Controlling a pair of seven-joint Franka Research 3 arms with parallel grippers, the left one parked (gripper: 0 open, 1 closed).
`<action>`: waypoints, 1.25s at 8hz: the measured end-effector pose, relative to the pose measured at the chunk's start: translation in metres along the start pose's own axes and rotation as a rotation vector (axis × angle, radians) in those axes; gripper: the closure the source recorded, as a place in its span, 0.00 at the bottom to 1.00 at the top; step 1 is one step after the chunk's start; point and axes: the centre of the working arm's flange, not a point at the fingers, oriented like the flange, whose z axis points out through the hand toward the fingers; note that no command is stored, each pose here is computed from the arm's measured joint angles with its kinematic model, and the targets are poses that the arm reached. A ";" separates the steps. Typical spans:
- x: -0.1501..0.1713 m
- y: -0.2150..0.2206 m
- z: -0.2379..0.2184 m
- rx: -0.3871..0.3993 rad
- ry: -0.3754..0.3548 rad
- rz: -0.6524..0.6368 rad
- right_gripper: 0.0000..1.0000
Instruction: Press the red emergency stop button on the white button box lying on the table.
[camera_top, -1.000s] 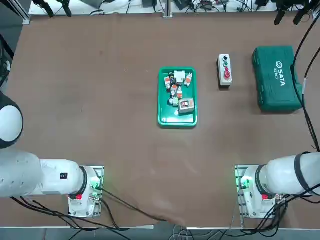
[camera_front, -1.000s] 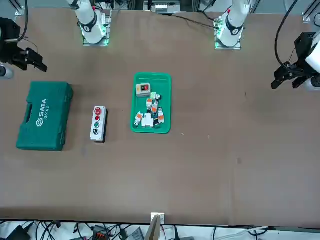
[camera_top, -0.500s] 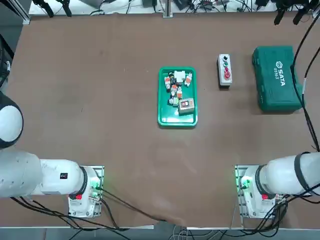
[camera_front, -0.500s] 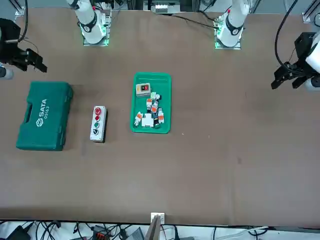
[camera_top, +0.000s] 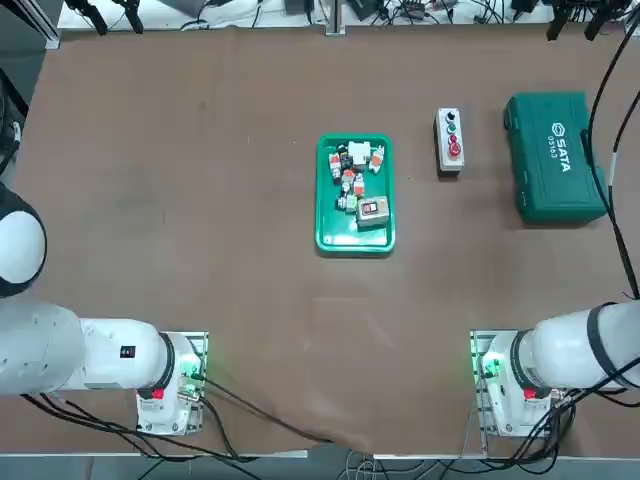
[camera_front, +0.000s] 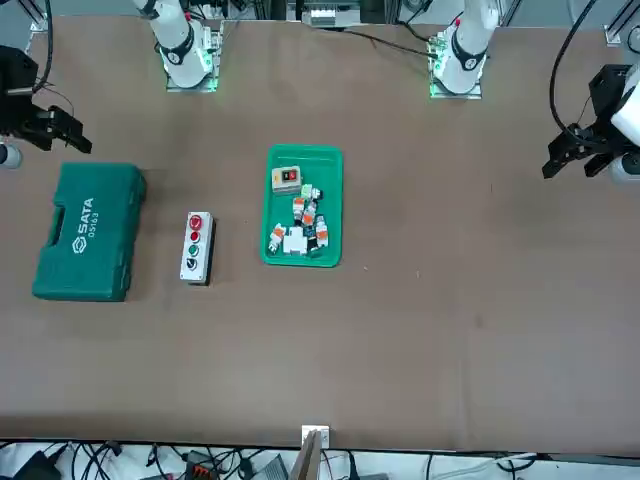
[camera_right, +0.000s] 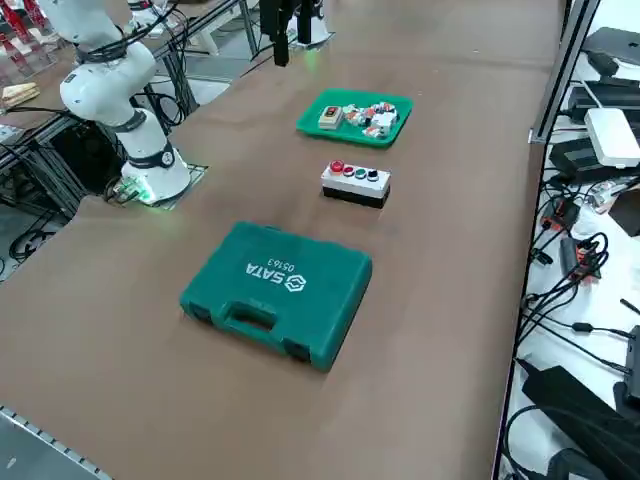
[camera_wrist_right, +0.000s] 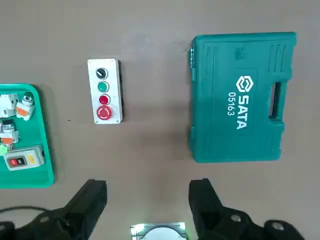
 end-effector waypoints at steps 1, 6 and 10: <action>0.000 0.000 -0.001 0.001 0.002 0.000 0.00; 0.002 -0.009 0.017 0.022 -0.082 -0.013 0.67; 0.000 -0.015 0.027 0.021 -0.118 -0.022 0.98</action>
